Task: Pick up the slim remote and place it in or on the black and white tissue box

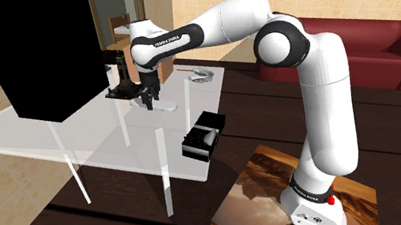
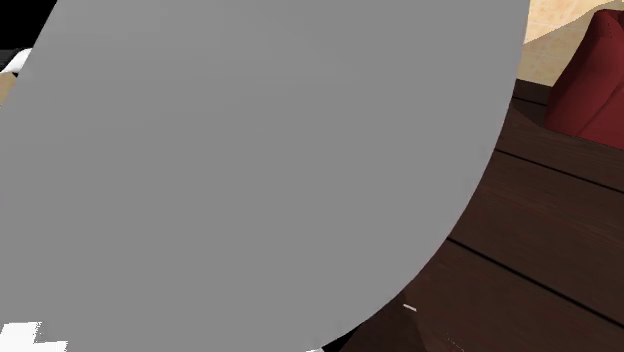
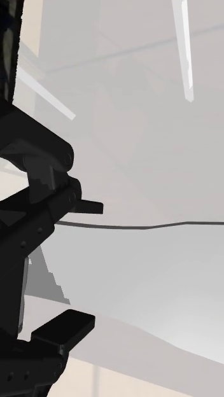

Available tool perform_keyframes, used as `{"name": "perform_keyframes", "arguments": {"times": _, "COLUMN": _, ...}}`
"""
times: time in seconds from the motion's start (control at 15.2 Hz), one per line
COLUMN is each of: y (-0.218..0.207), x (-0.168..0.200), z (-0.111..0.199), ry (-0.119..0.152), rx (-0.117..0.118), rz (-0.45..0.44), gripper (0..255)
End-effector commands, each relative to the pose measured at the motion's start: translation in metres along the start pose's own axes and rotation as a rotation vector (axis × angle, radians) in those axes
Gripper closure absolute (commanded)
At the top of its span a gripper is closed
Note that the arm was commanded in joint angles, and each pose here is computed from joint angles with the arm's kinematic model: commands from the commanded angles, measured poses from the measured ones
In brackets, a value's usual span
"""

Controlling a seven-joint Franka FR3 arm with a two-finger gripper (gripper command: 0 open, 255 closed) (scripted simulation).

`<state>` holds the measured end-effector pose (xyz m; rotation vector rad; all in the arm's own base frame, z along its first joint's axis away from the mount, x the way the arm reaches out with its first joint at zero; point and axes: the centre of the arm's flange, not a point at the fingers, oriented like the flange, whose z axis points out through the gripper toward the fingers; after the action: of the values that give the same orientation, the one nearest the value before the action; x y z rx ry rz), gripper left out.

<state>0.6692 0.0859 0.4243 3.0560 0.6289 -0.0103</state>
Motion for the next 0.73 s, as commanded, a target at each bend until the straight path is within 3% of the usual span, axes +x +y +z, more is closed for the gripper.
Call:
{"name": "perform_keyframes", "arguments": {"times": 0.0, "y": 0.0, "x": 0.0, "z": -0.012, "ry": 0.0, "rx": 0.0, "rz": 0.0, "gripper": 255}}
{"name": "perform_keyframes", "arguments": {"times": 0.66, "y": 0.001, "x": 0.0, "z": -0.065, "ry": 0.0, "rx": 0.0, "rz": 0.0, "gripper": 255}}
